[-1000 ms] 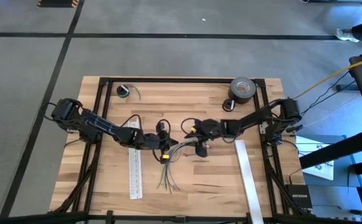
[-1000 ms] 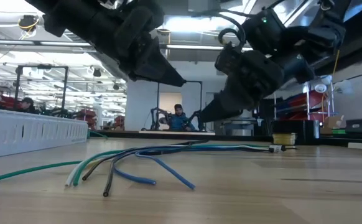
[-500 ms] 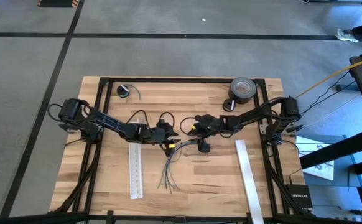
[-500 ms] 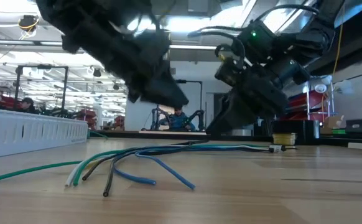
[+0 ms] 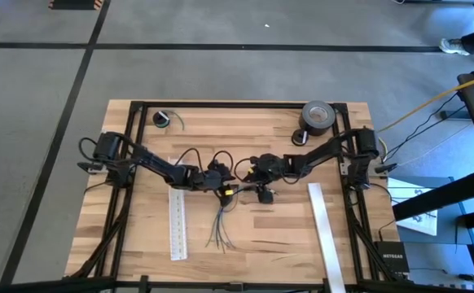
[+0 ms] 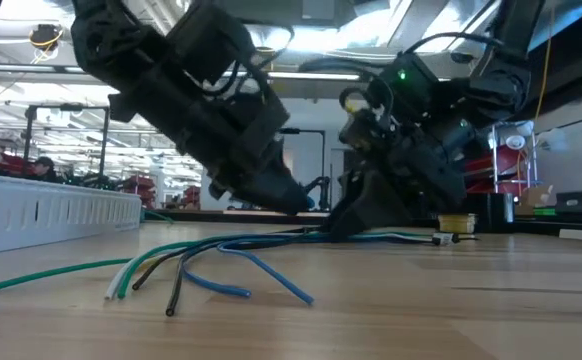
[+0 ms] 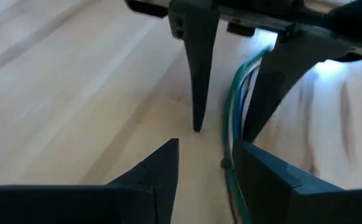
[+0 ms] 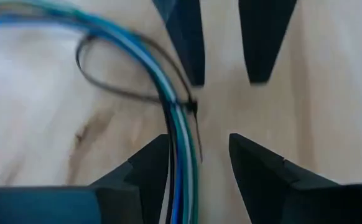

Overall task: Ziptie cables
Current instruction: Wrap the colored cables with the black zip tie

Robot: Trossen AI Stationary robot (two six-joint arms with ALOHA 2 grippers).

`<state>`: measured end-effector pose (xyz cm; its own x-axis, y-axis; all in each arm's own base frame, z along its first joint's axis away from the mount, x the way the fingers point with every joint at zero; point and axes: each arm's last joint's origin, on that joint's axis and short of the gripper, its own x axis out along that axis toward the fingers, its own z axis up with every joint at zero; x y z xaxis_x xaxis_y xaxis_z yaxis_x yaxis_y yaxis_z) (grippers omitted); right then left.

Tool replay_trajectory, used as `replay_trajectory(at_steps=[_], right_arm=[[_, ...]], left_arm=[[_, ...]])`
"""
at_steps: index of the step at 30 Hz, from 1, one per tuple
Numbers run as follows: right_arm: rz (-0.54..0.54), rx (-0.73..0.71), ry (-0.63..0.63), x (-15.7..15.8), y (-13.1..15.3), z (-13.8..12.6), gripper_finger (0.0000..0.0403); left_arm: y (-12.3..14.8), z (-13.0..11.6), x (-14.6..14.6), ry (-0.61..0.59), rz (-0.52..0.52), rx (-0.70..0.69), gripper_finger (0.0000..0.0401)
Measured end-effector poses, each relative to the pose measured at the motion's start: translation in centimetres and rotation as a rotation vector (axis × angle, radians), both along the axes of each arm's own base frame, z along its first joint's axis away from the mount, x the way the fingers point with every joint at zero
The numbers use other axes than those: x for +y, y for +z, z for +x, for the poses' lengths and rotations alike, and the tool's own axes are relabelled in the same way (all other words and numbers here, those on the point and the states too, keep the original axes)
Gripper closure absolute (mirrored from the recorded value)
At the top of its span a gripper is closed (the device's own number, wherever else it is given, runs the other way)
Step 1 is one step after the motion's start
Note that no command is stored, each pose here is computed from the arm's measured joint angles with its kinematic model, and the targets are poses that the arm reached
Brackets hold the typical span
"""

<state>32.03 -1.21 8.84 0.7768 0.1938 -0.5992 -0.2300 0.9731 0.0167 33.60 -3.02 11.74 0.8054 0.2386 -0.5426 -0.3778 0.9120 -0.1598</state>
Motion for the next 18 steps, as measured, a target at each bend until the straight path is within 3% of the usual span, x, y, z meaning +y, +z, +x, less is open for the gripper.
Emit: replay_trajectory(at_steps=[4, 12, 15, 18], right_arm=[[-0.024, -0.024, -0.028, -0.4, 0.1, 0.2, 0.0273], [0.031, -0.014, -0.034, -0.3, 0.1, 0.2, 0.0376], [0.062, 0.011, -0.057, -0.3, 0.2, 0.3, 0.0380], [0.064, 0.039, -0.064, -0.3, 0.9, 0.5, 0.0358]], left_arm=[[-0.5, 0.1, 0.1, 0.007, -0.006, 0.005, 0.0268], [-0.8, 0.4, 0.4, 0.019, -0.012, -0.020, 0.0268], [-0.8, 0.4, 0.6, 0.032, -0.018, -0.016, 0.0268], [-0.8, 0.4, 0.9, 0.032, -0.006, -0.014, 0.0268]])
